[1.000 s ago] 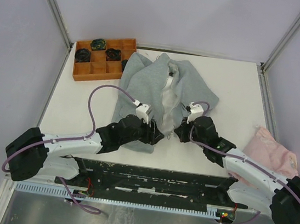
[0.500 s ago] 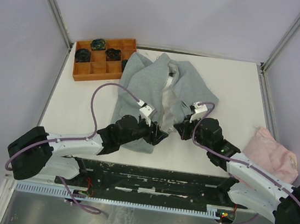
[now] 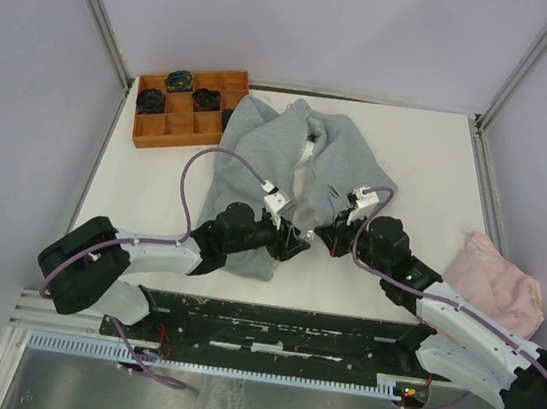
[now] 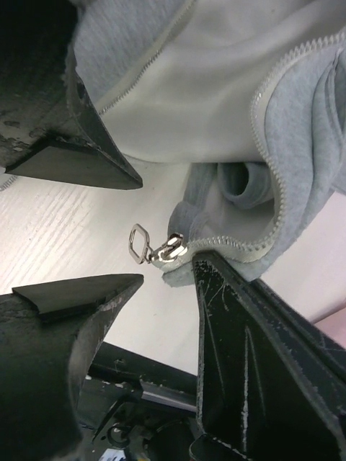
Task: Zip up the jacket
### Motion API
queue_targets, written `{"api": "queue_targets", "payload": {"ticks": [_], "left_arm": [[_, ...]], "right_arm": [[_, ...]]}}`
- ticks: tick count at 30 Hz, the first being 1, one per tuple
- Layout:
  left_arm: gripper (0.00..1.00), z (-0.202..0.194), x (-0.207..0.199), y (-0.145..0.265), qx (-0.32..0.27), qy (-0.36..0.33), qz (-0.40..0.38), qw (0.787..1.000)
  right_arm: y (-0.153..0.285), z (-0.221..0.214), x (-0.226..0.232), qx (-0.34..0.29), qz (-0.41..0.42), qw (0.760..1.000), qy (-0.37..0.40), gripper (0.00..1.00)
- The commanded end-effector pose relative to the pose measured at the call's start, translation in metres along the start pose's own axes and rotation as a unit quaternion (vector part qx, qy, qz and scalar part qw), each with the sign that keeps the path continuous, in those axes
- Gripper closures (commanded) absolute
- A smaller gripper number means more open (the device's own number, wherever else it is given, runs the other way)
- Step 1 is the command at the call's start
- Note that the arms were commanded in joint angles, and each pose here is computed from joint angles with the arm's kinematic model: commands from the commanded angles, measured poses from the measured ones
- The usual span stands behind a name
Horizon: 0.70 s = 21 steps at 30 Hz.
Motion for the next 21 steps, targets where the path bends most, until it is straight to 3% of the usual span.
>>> {"api": "queue_targets", "payload": {"ticks": [1, 7, 15, 21], "left_arm": [[0.45, 0.030, -0.015, -0.011, -0.045, -0.047, -0.052, 0.997], [0.57, 0.024, -0.018, -0.015, -0.037, -0.047, -0.070, 0.996], [0.92, 0.009, -0.015, -0.012, 0.008, -0.022, -0.057, 0.998], [0.97, -0.002, -0.020, 0.002, 0.034, 0.017, -0.049, 0.998]], "right_arm": [[0.003, 0.035, 0.019, -0.059, 0.040, 0.997, 0.012, 1.00], [0.000, 0.035, 0.018, -0.060, 0.040, 0.997, 0.011, 1.00], [-0.004, 0.033, 0.009, -0.059, 0.017, 0.998, 0.009, 1.00], [-0.011, 0.033, -0.004, -0.064, -0.018, 0.998, -0.003, 1.00]]}}
Point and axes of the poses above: each gripper's point midway between its finger pads, its own y axis back along the fingers, its own x axis along the line the jaws close on, z = x × y, the point moved 2 cm from there along y, back along the fingers, and after that the axes turned 3 degrees about -y, right-handed, at the moved point
